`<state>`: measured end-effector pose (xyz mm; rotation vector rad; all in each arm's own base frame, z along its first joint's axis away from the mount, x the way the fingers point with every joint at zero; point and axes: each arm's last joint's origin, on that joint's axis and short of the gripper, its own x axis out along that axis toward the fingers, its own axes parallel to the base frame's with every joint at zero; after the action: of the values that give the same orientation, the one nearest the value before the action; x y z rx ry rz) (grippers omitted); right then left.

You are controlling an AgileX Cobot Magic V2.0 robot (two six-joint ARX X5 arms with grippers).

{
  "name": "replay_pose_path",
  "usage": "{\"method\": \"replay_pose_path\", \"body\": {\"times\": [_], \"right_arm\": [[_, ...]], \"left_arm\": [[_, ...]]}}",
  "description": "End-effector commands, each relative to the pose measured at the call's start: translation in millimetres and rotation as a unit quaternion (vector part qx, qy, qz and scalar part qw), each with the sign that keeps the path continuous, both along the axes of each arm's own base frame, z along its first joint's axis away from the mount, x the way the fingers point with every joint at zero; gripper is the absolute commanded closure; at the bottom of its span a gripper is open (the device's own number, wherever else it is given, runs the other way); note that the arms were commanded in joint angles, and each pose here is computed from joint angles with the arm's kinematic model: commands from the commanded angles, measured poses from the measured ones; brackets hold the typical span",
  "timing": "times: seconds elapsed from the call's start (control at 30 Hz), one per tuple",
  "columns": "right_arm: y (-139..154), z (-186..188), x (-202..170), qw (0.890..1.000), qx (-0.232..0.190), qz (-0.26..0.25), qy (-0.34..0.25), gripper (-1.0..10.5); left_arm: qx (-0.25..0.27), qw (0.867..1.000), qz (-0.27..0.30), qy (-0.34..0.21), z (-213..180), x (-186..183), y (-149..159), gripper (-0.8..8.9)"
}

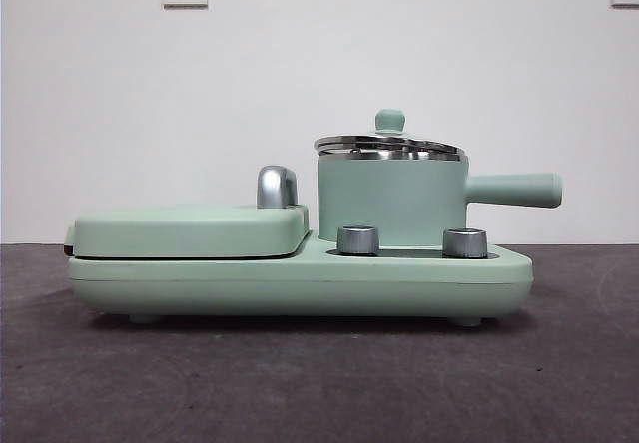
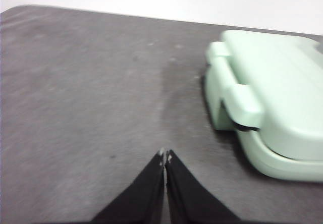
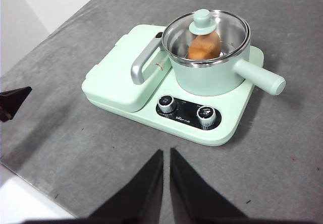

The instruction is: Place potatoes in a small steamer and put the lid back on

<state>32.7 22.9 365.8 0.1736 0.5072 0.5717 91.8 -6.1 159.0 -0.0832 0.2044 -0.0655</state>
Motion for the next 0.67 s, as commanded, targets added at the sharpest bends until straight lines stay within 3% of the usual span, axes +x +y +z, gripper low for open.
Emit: {"method": "replay_pose_path", "body": {"times": [0.03, 0.67], "right_arm": [[0.3, 3.1, -0.1, 1.0, 0.003, 0.005, -0.007, 9.3], [0.3, 3.1, -0.1, 1.0, 0.003, 0.005, -0.007, 9.3]], "left_arm": [[0.043, 0.998, -0.035, 0.006, -7.0, 0.8, -1.6, 8.08], [0.044, 0.998, -0.041, -0.004, -7.4, 1.7, -2.1, 8.08]]}}
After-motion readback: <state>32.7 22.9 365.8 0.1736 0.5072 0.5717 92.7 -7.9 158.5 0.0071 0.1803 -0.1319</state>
